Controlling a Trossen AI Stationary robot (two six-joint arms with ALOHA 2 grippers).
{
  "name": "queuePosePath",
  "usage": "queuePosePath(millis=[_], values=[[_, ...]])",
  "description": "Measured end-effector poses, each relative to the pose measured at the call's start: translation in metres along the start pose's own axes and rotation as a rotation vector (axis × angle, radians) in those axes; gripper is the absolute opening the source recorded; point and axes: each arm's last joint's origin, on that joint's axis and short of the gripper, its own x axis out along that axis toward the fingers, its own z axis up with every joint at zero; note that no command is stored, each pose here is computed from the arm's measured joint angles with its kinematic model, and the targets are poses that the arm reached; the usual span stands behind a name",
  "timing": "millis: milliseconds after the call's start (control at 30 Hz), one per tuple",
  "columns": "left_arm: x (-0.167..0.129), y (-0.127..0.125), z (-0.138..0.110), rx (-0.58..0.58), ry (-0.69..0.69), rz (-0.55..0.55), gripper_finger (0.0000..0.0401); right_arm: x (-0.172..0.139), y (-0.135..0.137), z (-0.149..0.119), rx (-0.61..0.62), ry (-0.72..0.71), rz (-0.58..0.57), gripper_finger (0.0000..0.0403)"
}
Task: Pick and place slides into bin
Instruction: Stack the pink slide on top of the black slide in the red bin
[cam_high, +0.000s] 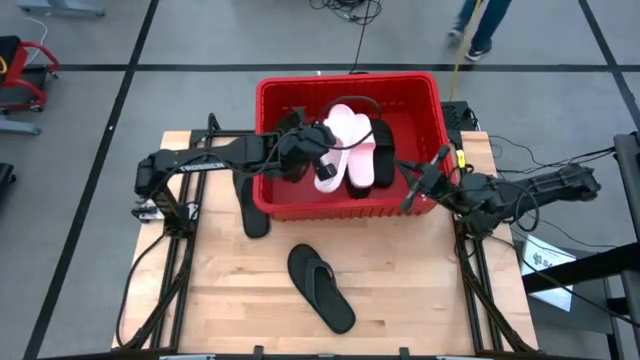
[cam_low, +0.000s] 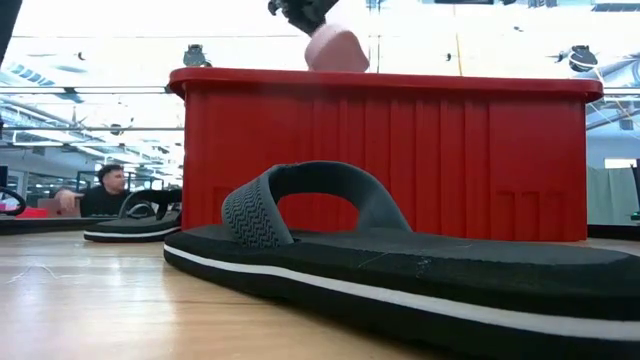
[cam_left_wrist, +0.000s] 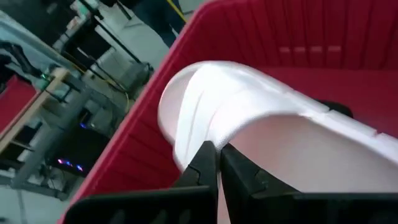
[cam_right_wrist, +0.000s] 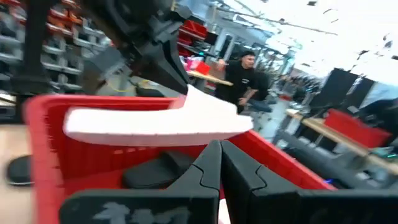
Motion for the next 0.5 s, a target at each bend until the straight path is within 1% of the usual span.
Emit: queuePosePath(millis=[67, 133, 200, 267, 433, 500], values=[[0.005, -0.004, 0.004, -0.002, -0.029, 0.022, 0.0000, 0.006, 0.000, 0.000, -0.044, -0.004, -0.026, 0.0001], [0.008, -0.006, 0.002, 0.022, -0.020, 0.018, 0.0000, 0.014, 0.002, 0.000, -0.083, -0.021, -0.018, 0.0005], [0.012, -0.011, 0.004, 0.018, -0.040, 0.017, 0.0000, 0.021, 0.005, -0.002, -0.117, -0.028, 0.007, 0.0014], [0.012, -0.012, 0.003, 0.029, -0.030, 0.007, 0.0000, 0.029, 0.008, -0.004, -0.123, -0.035, 0.014, 0.0027], [0.011, -0.012, 0.004, 0.021, -0.039, 0.006, 0.0000, 0.046, 0.010, -0.009, -0.120, -0.021, -0.034, 0.0069], [0.011, -0.012, 0.004, 0.022, -0.039, 0.005, 0.0000, 0.053, 0.012, -0.009, -0.092, -0.061, -0.011, 0.0085]])
